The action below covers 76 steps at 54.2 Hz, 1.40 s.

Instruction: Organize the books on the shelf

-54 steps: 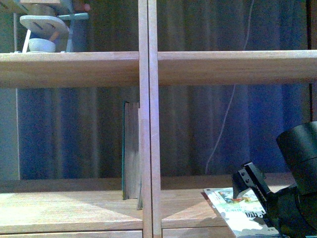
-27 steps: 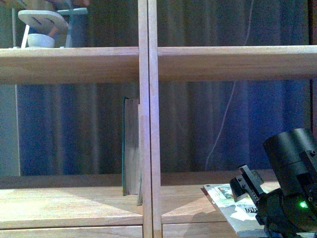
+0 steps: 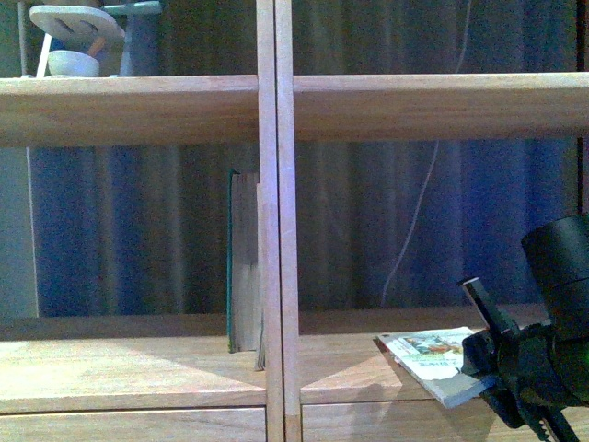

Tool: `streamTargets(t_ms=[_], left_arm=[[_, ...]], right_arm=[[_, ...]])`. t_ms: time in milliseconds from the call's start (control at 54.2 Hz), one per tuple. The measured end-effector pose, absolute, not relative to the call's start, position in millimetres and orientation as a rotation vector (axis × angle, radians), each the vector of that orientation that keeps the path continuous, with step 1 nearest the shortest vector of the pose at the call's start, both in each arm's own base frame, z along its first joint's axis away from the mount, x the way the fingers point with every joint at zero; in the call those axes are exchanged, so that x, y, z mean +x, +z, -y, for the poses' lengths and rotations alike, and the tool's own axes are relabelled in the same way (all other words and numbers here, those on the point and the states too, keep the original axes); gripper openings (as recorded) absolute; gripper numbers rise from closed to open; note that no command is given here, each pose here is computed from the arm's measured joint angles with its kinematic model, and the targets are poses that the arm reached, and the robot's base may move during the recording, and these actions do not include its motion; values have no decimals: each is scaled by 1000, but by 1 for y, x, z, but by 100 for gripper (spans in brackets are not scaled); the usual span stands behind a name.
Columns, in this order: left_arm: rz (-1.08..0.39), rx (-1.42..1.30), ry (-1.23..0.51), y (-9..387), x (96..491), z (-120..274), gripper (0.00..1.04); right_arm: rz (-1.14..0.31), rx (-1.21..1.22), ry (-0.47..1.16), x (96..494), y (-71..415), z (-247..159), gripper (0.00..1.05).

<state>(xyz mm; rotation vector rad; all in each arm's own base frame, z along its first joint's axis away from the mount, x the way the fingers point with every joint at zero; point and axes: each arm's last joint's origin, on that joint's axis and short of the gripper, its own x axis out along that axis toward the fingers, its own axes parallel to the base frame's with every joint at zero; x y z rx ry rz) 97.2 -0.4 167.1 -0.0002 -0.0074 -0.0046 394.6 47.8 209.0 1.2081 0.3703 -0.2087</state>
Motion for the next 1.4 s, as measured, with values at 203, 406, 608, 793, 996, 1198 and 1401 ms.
streamTargets(t_ms=[203, 406, 608, 793, 996, 1198, 1401], left_arm=[[7, 0, -4, 167, 97, 0, 97], [7, 0, -5, 167, 97, 0, 97], [7, 0, -5, 167, 97, 0, 97], [7, 0, -5, 167, 97, 0, 97], [7, 0, -5, 167, 97, 0, 97], [7, 0, -4, 167, 97, 0, 97], [115, -309, -249, 187, 113, 0, 97]], right_arm=[[-338, 1150, -144, 370, 226, -34, 7], [-290, 1053, 10, 343, 262, -27, 7], [-216, 961, 286, 301, 311, -27, 7], [-187, 912, 447, 272, 333, -37, 7], [-156, 879, 564, 251, 347, -48, 7], [-157, 871, 629, 249, 353, -65, 7], [-173, 841, 699, 253, 360, -95, 7]])
